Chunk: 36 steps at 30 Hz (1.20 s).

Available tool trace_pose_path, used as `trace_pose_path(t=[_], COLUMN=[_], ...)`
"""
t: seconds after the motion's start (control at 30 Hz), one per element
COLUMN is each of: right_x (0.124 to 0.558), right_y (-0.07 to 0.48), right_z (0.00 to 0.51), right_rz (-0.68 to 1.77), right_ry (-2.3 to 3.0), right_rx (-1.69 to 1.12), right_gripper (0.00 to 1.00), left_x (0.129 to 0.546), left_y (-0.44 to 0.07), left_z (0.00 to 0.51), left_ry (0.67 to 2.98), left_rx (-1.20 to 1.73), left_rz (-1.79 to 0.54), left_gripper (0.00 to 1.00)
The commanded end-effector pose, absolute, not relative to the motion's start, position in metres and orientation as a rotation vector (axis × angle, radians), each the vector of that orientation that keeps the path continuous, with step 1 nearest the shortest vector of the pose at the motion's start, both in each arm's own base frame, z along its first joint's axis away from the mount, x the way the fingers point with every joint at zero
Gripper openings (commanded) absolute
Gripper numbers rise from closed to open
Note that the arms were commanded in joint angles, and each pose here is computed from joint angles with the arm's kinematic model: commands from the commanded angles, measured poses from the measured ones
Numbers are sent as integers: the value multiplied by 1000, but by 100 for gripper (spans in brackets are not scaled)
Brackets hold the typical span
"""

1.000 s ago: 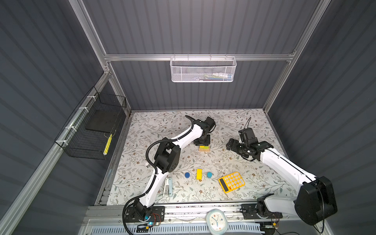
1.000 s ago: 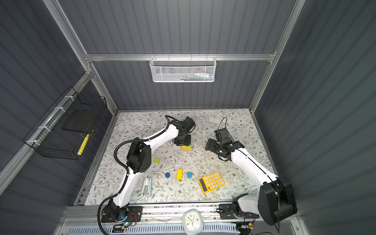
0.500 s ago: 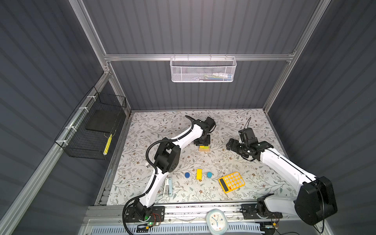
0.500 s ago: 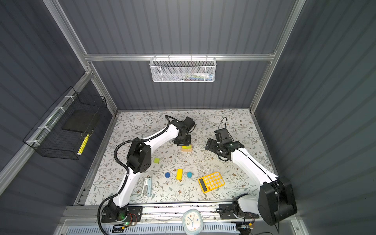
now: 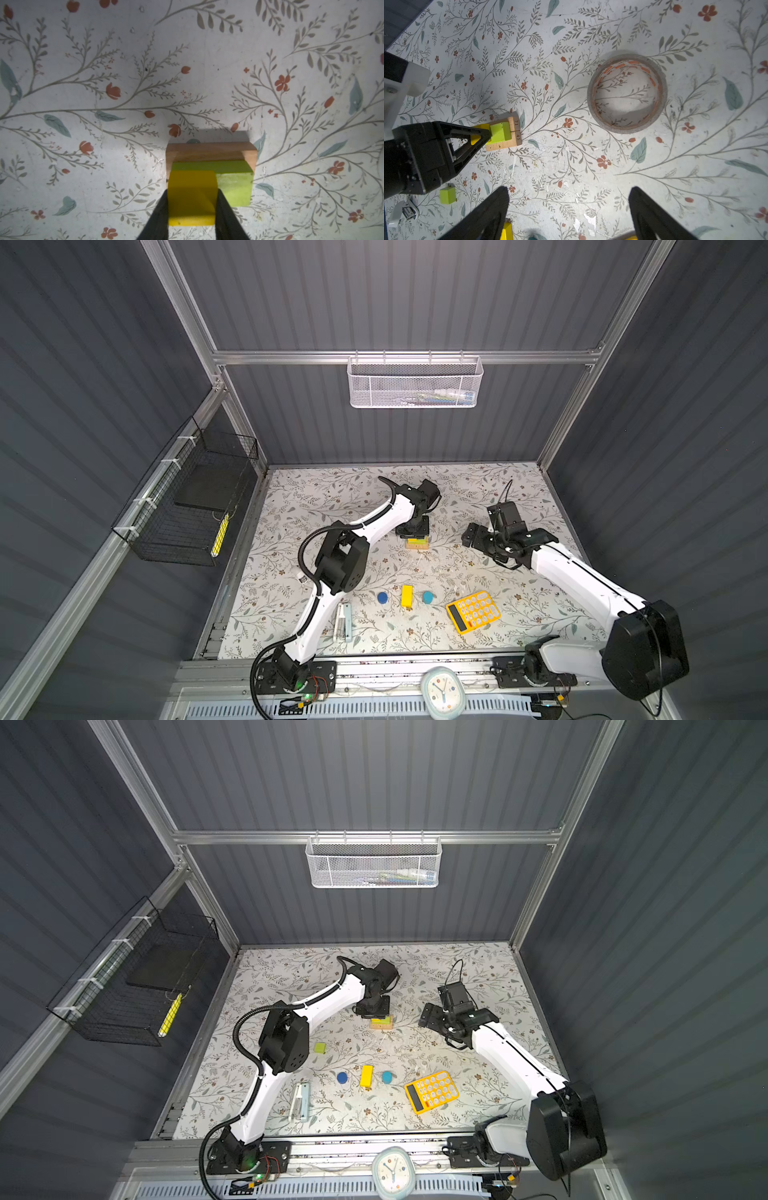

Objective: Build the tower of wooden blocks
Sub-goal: 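Lower the yellow cube onto the lime-green block with the left gripper, then open the left gripper and raise it off the yellow cube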

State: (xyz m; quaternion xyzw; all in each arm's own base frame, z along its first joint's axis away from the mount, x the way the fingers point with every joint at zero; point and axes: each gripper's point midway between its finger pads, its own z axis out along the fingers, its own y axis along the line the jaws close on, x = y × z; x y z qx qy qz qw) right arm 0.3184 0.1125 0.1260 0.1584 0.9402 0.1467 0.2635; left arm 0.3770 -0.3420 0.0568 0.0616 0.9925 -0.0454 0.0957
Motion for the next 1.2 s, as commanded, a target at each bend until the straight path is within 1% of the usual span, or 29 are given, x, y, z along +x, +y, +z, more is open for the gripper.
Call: trace_pose_path(t=[0.0,0.23,0.47,0.67,0.83,1.17], right_x=[316,315,315,314,313,313], right_y=[111,112,112,112,111,111], right_z=[119,117,117,116,116,116], right_rz=[393,396,399,399,398,396], right_ry=[2561,2566,2564,2566,2565,2568], right_rx=[440,440,443,442,445,446], right_gripper=[92,92,92,92,92,92], left_x=[367,367,368,369,370,370], left_y=[-344,-345,-343,-339,-337,-337], left_z=[58,62,65,65,66,66], left_ry=[2960,2953,2943,2942,2936,2936], left_rx=[185,185,182,177,173,177], left_rz=[-132,-135,-125,-93,-76,-77], left_gripper=[34,39,40,40,39,39])
